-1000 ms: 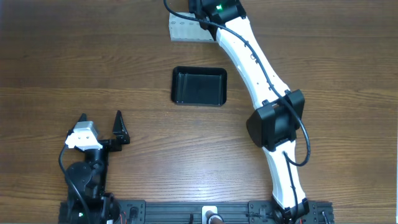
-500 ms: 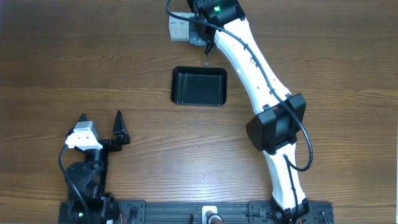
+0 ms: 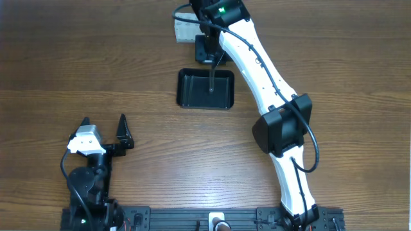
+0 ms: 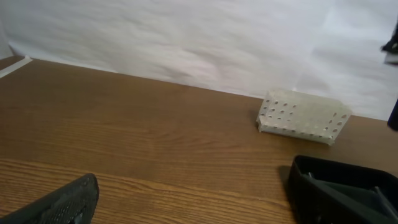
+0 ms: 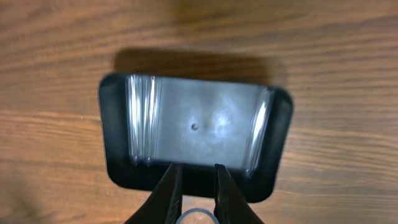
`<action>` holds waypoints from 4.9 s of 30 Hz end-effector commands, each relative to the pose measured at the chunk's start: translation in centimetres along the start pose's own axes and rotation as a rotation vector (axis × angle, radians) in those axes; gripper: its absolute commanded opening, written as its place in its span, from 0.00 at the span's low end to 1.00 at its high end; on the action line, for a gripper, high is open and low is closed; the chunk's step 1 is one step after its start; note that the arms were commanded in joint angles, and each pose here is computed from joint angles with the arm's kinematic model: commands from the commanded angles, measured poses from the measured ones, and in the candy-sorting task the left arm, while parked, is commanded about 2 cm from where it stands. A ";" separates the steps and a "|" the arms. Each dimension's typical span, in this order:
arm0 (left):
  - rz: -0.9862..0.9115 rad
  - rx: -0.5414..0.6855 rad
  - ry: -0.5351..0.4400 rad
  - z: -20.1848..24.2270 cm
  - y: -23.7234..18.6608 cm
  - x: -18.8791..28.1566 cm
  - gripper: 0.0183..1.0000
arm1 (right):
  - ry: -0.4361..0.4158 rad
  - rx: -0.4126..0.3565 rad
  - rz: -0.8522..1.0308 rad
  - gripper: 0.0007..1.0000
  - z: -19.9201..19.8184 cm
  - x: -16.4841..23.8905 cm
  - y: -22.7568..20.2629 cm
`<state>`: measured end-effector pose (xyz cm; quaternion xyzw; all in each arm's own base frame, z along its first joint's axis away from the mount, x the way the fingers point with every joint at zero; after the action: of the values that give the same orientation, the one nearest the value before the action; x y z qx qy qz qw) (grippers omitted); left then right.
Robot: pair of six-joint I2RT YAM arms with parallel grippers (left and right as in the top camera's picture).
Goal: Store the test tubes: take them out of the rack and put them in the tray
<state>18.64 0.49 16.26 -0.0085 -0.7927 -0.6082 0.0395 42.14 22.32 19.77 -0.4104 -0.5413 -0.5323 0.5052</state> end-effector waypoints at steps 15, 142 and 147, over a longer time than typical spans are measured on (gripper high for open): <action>0.003 -0.018 -0.008 0.0 -0.1 0.0 1.00 | -0.004 -0.042 0.124 0.09 -1.1 -5.9 0.3; 0.003 -0.018 -0.008 0.0 -0.1 0.0 1.00 | -0.248 0.043 -0.343 0.66 -13.7 10.9 -15.7; 0.003 -0.018 -0.008 0.0 -0.1 0.0 1.00 | -0.209 0.086 -0.479 0.76 -14.9 9.9 -17.4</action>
<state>18.64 0.49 16.27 -0.0083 -0.7927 -0.6082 0.0394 26.29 5.68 26.05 -0.3352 -0.6730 -0.5768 0.3194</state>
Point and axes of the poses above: each gripper's point midway between its finger pads, its own x axis back along the fingers, its own z axis along the line the jaws close on, y = z × x, the point moved 6 cm from there along x, back along the fingers, and after that the axes turned 5 degrees about x, right-handed, at the moved point
